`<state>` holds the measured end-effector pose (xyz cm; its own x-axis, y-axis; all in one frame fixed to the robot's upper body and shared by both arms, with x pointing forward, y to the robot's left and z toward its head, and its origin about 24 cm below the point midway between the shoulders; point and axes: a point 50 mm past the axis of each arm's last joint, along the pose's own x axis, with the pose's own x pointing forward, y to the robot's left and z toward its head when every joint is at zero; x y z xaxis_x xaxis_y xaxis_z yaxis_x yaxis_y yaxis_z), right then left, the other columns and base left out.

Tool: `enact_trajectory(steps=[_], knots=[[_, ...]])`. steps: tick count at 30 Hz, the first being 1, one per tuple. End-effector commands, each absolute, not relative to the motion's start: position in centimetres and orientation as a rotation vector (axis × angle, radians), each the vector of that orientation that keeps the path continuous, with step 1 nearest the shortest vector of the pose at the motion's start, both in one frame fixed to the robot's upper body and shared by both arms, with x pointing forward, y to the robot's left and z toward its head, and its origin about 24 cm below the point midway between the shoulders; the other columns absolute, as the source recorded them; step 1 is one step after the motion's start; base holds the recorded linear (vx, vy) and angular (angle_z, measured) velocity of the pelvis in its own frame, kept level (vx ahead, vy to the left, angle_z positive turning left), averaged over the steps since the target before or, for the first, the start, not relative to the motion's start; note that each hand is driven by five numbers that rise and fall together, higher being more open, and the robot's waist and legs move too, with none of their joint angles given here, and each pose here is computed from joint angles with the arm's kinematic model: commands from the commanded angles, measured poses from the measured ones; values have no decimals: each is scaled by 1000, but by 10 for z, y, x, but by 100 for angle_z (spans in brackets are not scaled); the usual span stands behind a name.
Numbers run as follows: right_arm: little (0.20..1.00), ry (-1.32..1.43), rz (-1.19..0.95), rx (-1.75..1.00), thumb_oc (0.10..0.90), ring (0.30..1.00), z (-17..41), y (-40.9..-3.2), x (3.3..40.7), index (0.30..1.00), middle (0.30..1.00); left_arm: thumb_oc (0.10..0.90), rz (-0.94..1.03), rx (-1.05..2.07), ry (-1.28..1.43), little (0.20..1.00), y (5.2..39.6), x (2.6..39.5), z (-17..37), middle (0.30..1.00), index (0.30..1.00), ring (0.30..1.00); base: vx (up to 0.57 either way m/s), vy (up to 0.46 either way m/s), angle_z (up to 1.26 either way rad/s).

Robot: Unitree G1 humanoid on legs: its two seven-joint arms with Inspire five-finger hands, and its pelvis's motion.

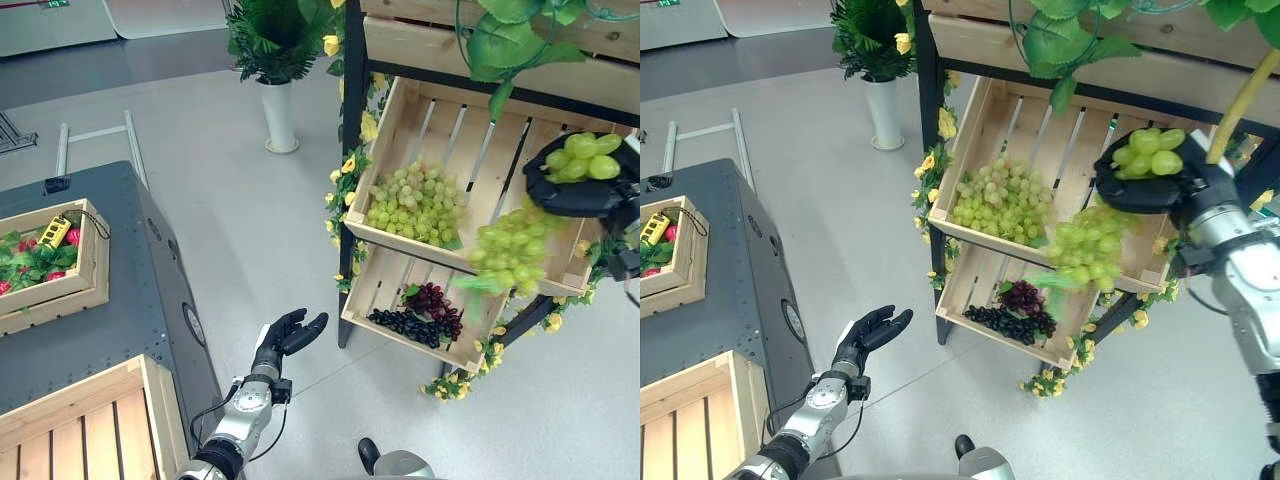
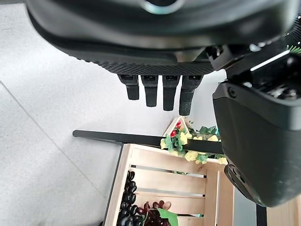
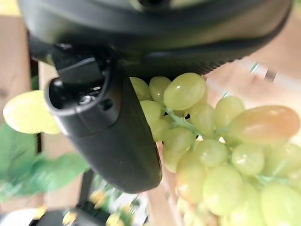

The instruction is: Pick up the fruits from the basket on one side to the basket on the other side

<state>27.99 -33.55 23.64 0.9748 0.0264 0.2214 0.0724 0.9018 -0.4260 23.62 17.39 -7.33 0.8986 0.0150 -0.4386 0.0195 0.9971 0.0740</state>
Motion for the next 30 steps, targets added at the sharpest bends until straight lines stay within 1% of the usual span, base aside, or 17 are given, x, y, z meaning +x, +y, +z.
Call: enact_trajectory(steps=[1,2,6,9,12,15,16,18,19,21,22,23,26,30], knots=[[300,-730,-191,-527,400,300,349,-340,260,300,300,800,-66,140,329,900,174,261,-51,900,900,900,0,0,0],[300,-732,-194,-538,400,300,350,-340,260,300,300,800,-67,140,329,900,174,261,-51,900,900,900,0,0,0],[300,-808,-285,-765,400,300,366,-335,258,300,300,800,-77,149,337,900,175,259,-53,900,900,900,0,0,0],[300,-834,-328,-858,400,300,371,-332,258,300,300,800,-81,153,340,900,174,259,-54,900,900,900,1,-7,1],[300,-881,-408,-1032,400,300,376,-325,261,300,300,800,-85,154,339,900,173,259,-53,900,900,900,-21,-26,3],[300,-904,-432,-1110,400,300,377,-319,263,300,300,800,-87,155,339,900,173,258,-54,900,900,900,-40,-39,4],[300,-937,-457,-1210,400,300,379,-313,264,300,300,800,-88,155,342,900,173,257,-54,900,900,900,0,0,0],[300,-958,-479,-1291,400,300,379,-308,266,300,300,800,-91,156,344,900,172,257,-55,900,900,900,0,-2,3],[300,-967,-496,-1380,400,300,378,-306,268,300,300,800,-95,157,348,900,172,256,-56,900,900,900,0,-6,14],[300,-951,-506,-1487,400,300,377,-304,272,300,300,800,-95,155,351,900,173,255,-56,900,900,900,-3,-11,18],[300,-918,-497,-1607,400,300,372,-304,275,300,300,800,-93,154,354,900,173,256,-57,900,900,900,-8,-11,8],[300,-918,-493,-1615,400,300,372,-303,276,300,300,800,-91,152,354,900,173,256,-57,900,900,900,-18,-13,4],[300,-788,-419,-1811,400,300,355,-305,287,300,300,800,-82,144,359,900,175,255,-57,900,900,900,-18,-7,3],[300,-632,-342,-1895,400,300,334,-311,298,300,300,800,-76,140,362,900,177,257,-57,900,900,900,-25,-7,2]])
